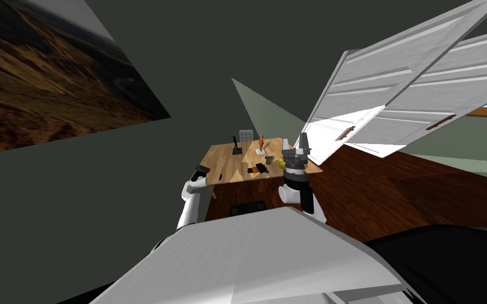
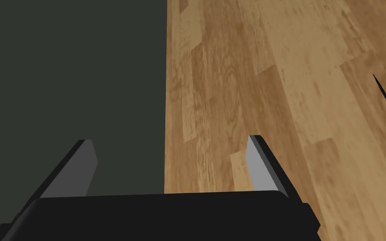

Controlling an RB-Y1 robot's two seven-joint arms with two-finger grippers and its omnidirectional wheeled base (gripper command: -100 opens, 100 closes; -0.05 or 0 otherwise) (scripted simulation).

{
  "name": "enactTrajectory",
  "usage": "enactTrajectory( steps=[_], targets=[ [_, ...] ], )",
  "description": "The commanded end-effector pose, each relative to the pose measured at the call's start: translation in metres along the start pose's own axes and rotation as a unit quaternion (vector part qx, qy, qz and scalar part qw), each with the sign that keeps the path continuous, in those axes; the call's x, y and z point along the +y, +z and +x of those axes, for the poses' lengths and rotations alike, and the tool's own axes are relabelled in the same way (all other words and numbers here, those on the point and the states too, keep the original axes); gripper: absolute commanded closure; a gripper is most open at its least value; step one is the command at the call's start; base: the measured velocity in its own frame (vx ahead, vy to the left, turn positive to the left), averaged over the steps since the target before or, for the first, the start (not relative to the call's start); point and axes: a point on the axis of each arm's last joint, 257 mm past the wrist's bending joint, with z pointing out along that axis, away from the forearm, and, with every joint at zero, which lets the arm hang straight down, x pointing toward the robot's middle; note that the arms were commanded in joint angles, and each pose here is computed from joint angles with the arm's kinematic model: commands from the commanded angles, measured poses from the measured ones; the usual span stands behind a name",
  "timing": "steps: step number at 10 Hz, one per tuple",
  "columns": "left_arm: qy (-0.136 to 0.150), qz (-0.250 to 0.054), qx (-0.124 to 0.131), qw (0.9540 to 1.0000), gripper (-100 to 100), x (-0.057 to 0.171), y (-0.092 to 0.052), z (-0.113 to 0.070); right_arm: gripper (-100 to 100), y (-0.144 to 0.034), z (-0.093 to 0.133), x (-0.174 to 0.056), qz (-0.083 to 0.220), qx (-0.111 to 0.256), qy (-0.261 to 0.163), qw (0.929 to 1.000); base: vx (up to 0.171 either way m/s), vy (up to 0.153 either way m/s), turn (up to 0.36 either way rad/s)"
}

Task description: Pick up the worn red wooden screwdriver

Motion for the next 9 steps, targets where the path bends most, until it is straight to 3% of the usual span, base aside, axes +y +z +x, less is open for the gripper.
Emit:
enactTrajectory(
  steps=[1, 3, 4, 5, 6, 9],
  targets=[
    [-0.027, -0.019, -0.024, 0.9992, -100, 0.011, 0.008, -0.006, 0, 0.0, 0.0, 0.0, 0.0, 0.0, 0.0, 1.0, 0.014, -0.01, -0.058],
    [-0.037, -0.028, -0.034, 0.9983, -100, 0.019, 0.009, -0.015, 0, 0.0, 0.0, 0.0, 0.0, 0.0, 0.0, 1.0, 0.013, -0.004, -0.016],
    [-0.061, -0.044, -0.056, 0.9956, -100, 0.027, 0.015, -0.017, 0, 0.0, 0.0, 0.0, 0.0, 0.0, 0.0, 1.0, 0.019, -0.005, -0.038],
    [-0.068, -0.051, -0.065, 0.9942, -100, 0.036, 0.015, -0.026, 0, 0.0, 0.0, 0.0, 0.0, 0.0, 0.0, 1.0, 0.022, -0.004, -0.03],
    [-0.087, -0.06, -0.079, 0.9913, -100, 0.038, 0.02, -0.021, 0, 0.0, 0.0, 0.0, 0.0, 0.0, 0.0, 1.0, 0.028, -0.003, -0.04],
    [-0.124, -0.093, -0.128, 0.9796, -100, 0.069, 0.022, -0.044, 0, 0.0, 0.0, 0.0, 0.0, 0.0, 0.0, 1.0, 0.027, 0.0, -0.027]
  ],
)
